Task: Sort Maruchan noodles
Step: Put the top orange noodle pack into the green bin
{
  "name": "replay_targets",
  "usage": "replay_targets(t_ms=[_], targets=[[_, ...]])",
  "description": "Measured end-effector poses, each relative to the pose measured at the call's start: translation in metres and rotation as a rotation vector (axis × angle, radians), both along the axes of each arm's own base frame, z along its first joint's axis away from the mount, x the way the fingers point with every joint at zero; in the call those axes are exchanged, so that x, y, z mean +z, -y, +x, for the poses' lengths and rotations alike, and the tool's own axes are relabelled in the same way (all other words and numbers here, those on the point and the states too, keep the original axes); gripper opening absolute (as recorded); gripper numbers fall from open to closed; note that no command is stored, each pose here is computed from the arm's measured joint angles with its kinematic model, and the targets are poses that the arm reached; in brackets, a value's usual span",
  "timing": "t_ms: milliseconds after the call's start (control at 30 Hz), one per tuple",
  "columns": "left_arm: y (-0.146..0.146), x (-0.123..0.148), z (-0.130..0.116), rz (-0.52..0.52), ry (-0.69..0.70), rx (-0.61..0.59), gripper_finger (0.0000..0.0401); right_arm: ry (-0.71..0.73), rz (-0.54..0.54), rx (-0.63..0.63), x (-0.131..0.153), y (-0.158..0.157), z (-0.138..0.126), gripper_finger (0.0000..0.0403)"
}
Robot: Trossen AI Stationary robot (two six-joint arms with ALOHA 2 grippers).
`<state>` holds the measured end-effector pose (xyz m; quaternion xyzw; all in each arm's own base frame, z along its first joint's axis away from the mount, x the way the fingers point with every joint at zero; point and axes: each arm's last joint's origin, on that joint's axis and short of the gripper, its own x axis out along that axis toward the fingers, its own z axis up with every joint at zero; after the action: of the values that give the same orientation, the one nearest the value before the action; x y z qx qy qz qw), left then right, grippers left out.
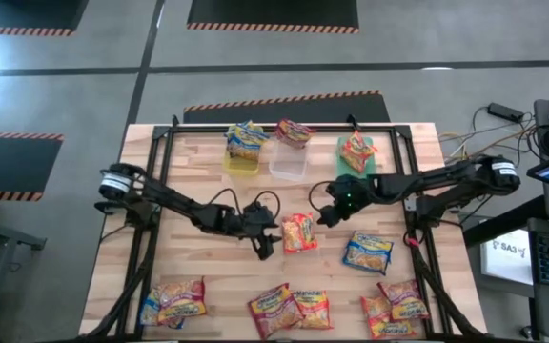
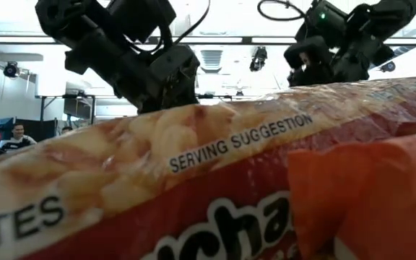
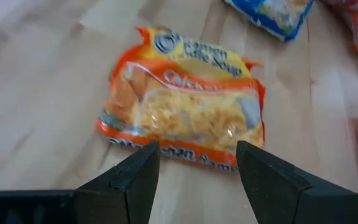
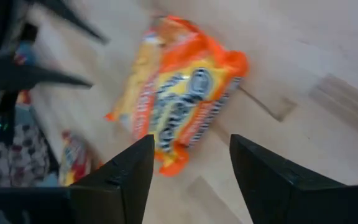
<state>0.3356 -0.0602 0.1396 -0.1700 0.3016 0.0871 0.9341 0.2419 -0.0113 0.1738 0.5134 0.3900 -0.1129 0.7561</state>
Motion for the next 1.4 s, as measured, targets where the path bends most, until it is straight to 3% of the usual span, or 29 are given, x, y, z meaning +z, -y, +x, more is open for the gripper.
replay_targets(t_ms=[433, 667, 1400], targets=[[0.005, -0.03, 0.006, 0.014, -0.037, -0.014, 0.0196, -0.074, 0.038, -0.051, -0.047, -0.001, 0.02, 0.0203], [0.005, -0.04, 0.009, 0.014, -0.033, -0.012, 0.0196, 0.006, 0.067, -0.019, -0.06, -0.003, 0.035, 0.0203], [0.002, -0.041, 0.011, 0.01, -0.01, -0.007, 0.0196, 0.173, 0.033, 0.023, -0.043, -0.005, 0.042, 0.0203]])
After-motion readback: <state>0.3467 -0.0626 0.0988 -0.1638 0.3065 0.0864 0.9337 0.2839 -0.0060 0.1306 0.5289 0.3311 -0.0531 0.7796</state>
